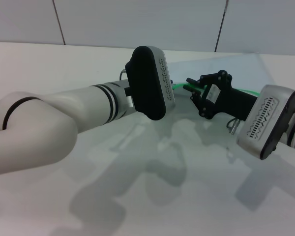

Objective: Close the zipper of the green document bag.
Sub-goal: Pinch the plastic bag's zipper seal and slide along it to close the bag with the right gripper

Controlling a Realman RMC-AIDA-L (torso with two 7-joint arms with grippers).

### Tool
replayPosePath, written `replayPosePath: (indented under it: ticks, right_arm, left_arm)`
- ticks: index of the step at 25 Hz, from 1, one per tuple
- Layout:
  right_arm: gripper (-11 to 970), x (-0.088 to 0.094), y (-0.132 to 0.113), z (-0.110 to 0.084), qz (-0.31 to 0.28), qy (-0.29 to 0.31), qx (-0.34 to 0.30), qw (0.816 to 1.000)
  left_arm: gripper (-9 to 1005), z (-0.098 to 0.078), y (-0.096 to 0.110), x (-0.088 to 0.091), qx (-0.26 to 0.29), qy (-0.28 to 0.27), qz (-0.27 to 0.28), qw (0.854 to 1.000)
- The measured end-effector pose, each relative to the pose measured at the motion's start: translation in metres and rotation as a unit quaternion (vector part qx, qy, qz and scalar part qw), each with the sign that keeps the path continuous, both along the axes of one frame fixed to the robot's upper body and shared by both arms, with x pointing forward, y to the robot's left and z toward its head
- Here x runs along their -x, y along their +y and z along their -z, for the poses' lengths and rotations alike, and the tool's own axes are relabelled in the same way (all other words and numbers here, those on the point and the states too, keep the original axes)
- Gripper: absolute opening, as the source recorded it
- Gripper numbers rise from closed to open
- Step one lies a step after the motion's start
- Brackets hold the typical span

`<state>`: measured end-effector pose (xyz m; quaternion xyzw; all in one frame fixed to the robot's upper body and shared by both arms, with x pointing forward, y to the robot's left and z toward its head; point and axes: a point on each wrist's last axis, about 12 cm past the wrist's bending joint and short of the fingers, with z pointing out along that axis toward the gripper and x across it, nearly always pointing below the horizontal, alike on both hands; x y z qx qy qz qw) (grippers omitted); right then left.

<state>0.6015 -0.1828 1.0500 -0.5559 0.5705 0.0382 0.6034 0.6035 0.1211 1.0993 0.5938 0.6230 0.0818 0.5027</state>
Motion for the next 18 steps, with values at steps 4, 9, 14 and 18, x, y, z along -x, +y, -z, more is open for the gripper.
replayPosePath:
  ticks: [4, 9, 14, 18]
  right_arm:
    - [92, 0.0008, 0.0018, -0.0003, -0.003, -0.001, -0.002, 1.000]
    - [89, 0.0011, 0.0020, -0.0001, -0.004, 0.000, -0.002, 1.000]
    - [88, 0.0009, 0.0018, 0.0000, -0.003, 0.000, -0.001, 1.000]
    - [88, 0.0006, 0.0015, 0.0001, -0.001, 0.001, -0.001, 1.000]
  left_arm:
    - [55, 0.0001, 0.0002, -0.0001, 0.000, 0.000, 0.000, 1.000]
    - [54, 0.0001, 0.0004, -0.0001, -0.001, 0.000, 0.000, 1.000]
    - [54, -0.0001, 0.0003, -0.0001, -0.001, -0.001, 0.000, 1.000]
    - [55, -0.0004, 0.0000, -0.0001, -0.001, -0.001, 0.001, 1.000]
